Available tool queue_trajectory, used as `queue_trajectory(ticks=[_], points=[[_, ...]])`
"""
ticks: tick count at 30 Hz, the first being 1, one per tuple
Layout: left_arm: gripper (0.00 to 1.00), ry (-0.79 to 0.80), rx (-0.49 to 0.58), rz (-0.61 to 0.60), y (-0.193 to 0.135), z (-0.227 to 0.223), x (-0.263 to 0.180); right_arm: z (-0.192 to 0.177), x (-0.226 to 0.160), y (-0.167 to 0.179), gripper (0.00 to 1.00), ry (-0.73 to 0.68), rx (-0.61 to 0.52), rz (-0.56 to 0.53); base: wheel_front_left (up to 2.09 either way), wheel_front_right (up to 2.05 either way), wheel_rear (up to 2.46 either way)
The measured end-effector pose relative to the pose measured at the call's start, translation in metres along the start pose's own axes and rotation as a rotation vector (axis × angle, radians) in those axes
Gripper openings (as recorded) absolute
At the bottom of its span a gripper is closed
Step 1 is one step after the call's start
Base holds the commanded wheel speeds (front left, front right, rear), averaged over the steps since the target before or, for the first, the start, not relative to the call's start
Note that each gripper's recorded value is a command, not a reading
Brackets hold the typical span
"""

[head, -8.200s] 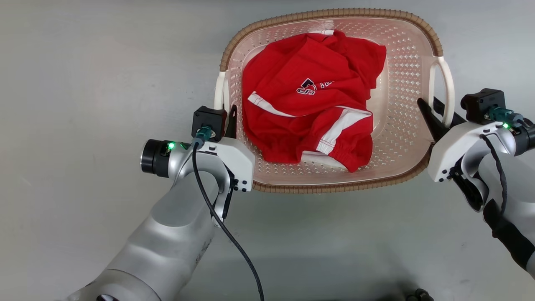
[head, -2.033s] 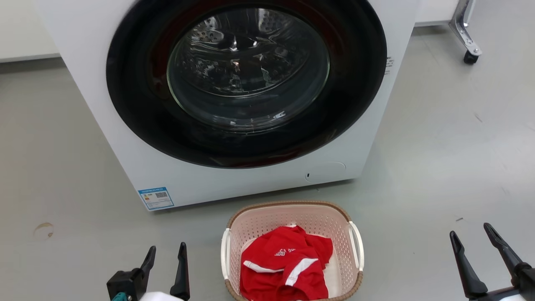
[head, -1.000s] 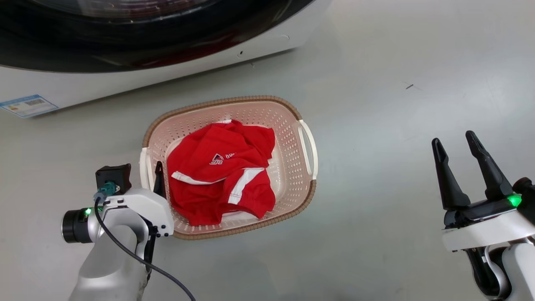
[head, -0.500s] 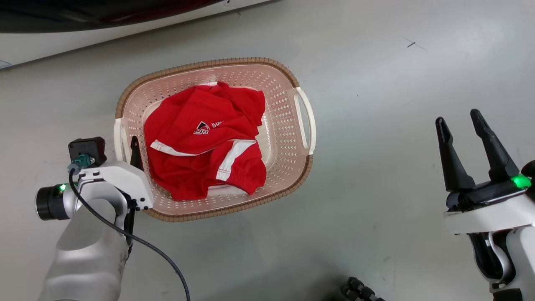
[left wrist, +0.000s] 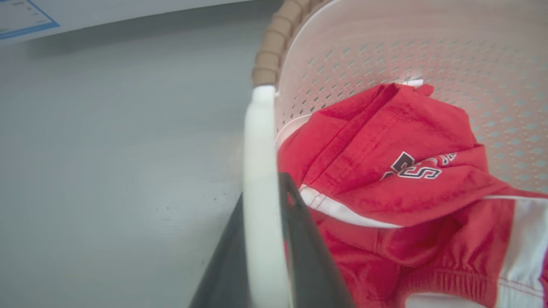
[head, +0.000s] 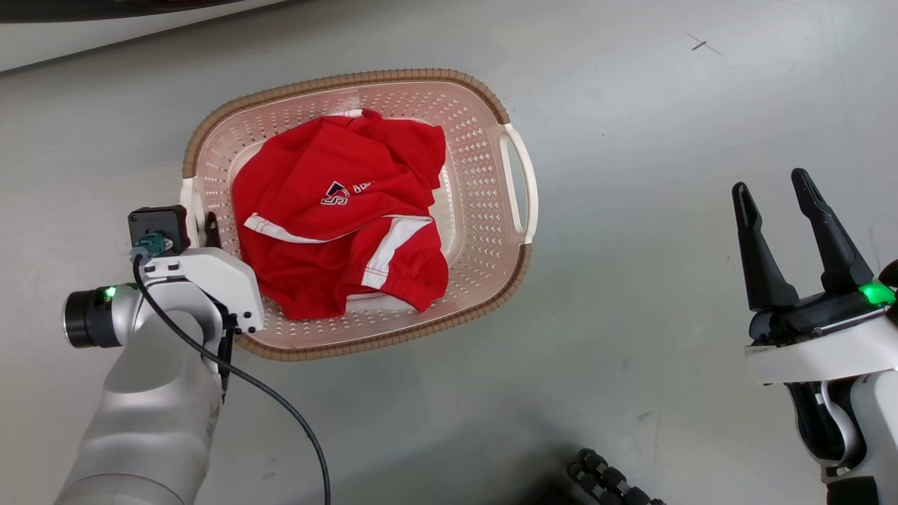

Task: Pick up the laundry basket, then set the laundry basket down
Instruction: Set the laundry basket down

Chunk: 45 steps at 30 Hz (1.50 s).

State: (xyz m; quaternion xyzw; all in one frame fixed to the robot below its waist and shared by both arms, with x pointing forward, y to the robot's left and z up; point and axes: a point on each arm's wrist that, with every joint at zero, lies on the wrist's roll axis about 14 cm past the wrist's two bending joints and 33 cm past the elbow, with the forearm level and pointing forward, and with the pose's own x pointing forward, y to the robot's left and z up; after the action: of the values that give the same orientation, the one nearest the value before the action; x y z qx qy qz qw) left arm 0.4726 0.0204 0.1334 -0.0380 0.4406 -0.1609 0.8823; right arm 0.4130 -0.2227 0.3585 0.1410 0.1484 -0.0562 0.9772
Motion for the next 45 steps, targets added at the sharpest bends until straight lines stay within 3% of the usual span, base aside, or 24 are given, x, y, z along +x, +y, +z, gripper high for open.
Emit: queue_trajectory(ticks=[9, 25, 40, 41, 42, 43, 44, 45], points=[[0.0, 0.033, -0.001, 0.018, -0.003, -0.003, -0.002, 0.002, 0.0, 0.001, 1.0, -0.006, 0.003, 0.002, 0.0, 0.0, 0.0], [0.0, 0.043, -0.11, 0.181, 0.026, -0.008, -0.011, -0.002, 0.005, 0.004, 1.0, 0.0, 0.003, 0.022, 0.0, 0.0, 0.0], [0.0, 0.038, -0.12, 0.191, 0.026, -0.006, -0.013, -0.003, 0.006, 0.007, 1.0, 0.006, 0.0, 0.035, 0.0, 0.0, 0.0], [0.09, 0.039, -0.129, 0.199, 0.027, -0.006, -0.014, -0.003, 0.006, 0.007, 1.0, 0.006, 0.0, 0.036, 0.0, 0.0, 0.0], [0.33, 0.041, -0.138, 0.203, 0.026, -0.007, -0.014, -0.003, 0.006, 0.007, 1.0, 0.006, 0.0, 0.037, 0.0, 0.0, 0.0], [0.48, 0.042, -0.135, 0.204, 0.026, -0.007, -0.014, -0.003, 0.006, 0.007, 1.0, 0.006, 0.0, 0.038, 0.0, 0.0, 0.0], [1.0, 0.043, -0.133, 0.211, 0.027, -0.007, -0.015, -0.003, 0.006, 0.007, 1.0, 0.007, -0.001, 0.038, 0.0, 0.0, 0.0], [1.0, 0.044, -0.142, 0.215, 0.027, -0.008, -0.015, -0.004, 0.006, 0.007, 1.0, 0.009, -0.001, 0.039, 0.0, 0.0, 0.0]])
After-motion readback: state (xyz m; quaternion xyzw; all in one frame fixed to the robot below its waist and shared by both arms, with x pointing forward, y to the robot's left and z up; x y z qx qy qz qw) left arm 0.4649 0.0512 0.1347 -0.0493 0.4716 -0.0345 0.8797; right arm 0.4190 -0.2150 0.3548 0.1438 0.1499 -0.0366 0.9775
